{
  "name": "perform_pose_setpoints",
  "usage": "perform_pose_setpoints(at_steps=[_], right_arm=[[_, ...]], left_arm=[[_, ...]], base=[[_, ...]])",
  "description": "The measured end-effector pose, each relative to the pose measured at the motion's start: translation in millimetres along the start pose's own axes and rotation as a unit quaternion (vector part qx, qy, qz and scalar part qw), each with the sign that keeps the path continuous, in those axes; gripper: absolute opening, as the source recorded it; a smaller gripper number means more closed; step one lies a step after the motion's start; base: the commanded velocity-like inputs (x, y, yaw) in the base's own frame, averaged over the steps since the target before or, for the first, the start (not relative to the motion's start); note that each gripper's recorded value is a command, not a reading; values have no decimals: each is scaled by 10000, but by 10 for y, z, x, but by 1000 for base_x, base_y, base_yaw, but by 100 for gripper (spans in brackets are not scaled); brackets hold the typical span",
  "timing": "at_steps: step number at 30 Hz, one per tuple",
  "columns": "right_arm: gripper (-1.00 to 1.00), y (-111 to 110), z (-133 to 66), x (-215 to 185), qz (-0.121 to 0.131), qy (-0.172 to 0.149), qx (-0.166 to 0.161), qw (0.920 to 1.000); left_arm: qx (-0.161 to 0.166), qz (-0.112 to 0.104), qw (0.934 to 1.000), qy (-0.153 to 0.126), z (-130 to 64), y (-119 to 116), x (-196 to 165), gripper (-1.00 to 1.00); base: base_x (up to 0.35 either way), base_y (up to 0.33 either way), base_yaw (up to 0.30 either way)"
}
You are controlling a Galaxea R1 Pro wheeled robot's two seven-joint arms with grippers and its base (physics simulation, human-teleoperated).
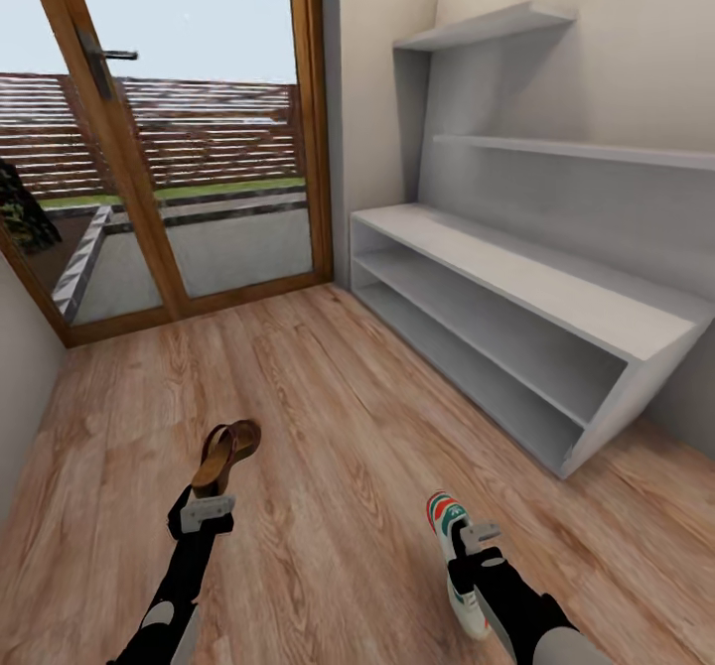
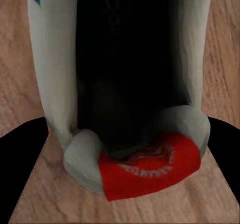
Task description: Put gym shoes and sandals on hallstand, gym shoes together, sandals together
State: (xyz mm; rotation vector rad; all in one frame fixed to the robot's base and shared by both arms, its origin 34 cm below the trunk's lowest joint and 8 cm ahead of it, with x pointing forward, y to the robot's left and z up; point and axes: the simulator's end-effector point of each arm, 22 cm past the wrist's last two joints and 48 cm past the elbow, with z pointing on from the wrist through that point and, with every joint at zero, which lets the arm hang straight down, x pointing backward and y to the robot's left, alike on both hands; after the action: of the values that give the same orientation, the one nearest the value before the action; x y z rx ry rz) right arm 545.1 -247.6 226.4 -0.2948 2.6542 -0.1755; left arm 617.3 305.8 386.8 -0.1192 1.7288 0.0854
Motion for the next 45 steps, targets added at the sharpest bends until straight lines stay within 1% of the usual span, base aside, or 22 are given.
perform_pose_setpoints(at_steps=[8,18,22,26,32,45], right_arm=[[-100,26,9,75,-11,79,-24,10000],[-100,24,10,78,-10,81,-23,10000],[-100,14,9,72,-7,73,-16,10000],[-100,16,5,41,0,38,-20,10000],[-100,48,0,9,4,3,-43,10000],[-100,49,-1,1,-1,-5,-39,10000]], left_arm=[[68,-51,9994,326,-105,-75,279,-100],[68,-61,9993,349,-114,-78,299,-100],[55,-57,9997,251,-81,-70,217,-100],[1,-24,10000,-63,14,-21,-50,-100],[-17,2,9997,-233,60,-2,-199,-100],[-13,9,9997,-254,66,-3,-217,-100]], base=[[350,0,0],[350,37,0],[350,106,0],[340,184,0],[295,288,0],[266,341,0]])
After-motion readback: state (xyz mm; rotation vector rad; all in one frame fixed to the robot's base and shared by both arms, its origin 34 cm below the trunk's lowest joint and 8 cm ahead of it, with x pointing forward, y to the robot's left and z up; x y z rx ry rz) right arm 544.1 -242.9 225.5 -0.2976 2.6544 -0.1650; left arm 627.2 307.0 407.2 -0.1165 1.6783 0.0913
